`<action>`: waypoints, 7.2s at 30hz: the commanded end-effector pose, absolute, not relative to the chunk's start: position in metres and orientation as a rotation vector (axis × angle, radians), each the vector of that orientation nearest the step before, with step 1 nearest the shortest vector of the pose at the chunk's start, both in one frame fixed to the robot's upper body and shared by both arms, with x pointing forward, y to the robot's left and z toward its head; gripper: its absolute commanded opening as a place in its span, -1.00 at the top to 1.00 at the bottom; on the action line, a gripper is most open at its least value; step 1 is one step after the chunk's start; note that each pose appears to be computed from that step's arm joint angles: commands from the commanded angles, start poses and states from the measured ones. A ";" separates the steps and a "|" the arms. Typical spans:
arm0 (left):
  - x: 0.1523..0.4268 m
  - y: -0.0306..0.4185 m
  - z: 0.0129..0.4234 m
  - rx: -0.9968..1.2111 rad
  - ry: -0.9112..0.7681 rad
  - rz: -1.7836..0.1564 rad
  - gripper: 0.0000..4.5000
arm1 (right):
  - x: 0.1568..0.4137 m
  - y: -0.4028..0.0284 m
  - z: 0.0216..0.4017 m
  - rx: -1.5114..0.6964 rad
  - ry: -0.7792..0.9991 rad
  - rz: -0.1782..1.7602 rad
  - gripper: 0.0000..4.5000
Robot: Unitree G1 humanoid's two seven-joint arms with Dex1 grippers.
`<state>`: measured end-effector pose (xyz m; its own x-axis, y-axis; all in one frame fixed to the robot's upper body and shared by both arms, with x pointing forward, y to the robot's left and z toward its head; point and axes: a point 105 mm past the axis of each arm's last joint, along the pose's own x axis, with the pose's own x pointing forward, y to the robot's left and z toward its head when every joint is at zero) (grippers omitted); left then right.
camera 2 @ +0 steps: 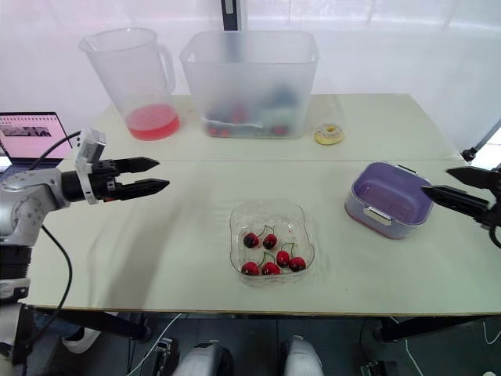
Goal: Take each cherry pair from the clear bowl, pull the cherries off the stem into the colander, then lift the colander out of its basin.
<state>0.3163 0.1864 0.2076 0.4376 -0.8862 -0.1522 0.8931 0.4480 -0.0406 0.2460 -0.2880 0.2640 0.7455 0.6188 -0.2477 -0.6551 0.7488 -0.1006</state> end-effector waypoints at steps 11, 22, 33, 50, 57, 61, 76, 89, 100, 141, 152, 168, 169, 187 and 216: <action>0.275 0.149 0.209 0.115 0.183 -1.230 -1.00 | 0.263 -0.157 0.240 -0.330 0.446 0.942 -0.99; 0.274 0.146 0.209 0.151 0.130 -1.199 -1.00 | 0.278 -0.099 0.197 -0.455 0.657 0.967 -0.99; 0.279 0.144 0.201 0.198 0.123 -1.179 -1.00 | 0.293 -0.091 0.155 -0.617 0.697 0.892 -0.99; 0.289 0.141 0.218 0.151 0.051 -1.143 -1.00 | 0.293 -0.086 0.134 -0.589 0.754 0.869 -0.19; 0.291 0.142 0.217 0.161 0.054 -1.147 -1.00 | 0.294 -0.085 0.141 -0.599 0.724 0.871 0.54; 0.292 0.143 0.217 0.155 0.053 -1.151 -1.00 | 0.287 -0.082 0.148 -0.618 0.690 0.917 0.54; 0.285 0.123 0.263 -0.181 -0.036 -1.325 -1.00 | 0.265 -0.104 0.273 -0.890 0.011 1.056 0.54; 0.304 0.108 0.311 -0.340 -0.206 -1.343 -1.00 | 0.279 -0.109 0.332 -0.995 -0.339 0.874 0.54; 0.314 0.095 0.323 -0.374 -0.235 -1.361 -1.00 | 0.279 -0.093 0.338 -1.049 -0.456 0.847 0.54; 0.319 0.070 0.329 -0.528 -0.154 -1.379 1.00 | 0.273 -0.119 0.321 -0.830 -0.256 0.917 -0.99; 0.305 0.058 0.327 -0.508 -0.164 -1.481 1.00 | 0.260 -0.133 0.327 0.130 -0.199 1.178 -0.99; 0.293 0.042 0.321 -0.499 -0.140 -1.544 1.00 | 0.252 -0.086 0.298 0.299 -0.037 1.245 -0.99; 0.292 0.042 0.321 -0.499 -0.139 -1.545 1.00 | 0.253 -0.083 0.296 0.303 -0.026 1.242 -0.99; 0.286 0.036 0.323 -0.505 -0.132 -1.573 1.00 | 0.258 -0.074 0.297 0.355 -0.016 1.202 0.26; 0.294 0.037 0.326 -0.486 -0.184 -1.540 1.00 | 0.258 -0.111 0.250 0.316 0.199 1.163 0.77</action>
<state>0.2977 0.0370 0.3162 0.0614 -0.9155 0.3976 0.9718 -0.0361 -0.2331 0.2608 -0.1065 0.2395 0.3870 0.9218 -0.0247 -0.8500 0.3670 0.3778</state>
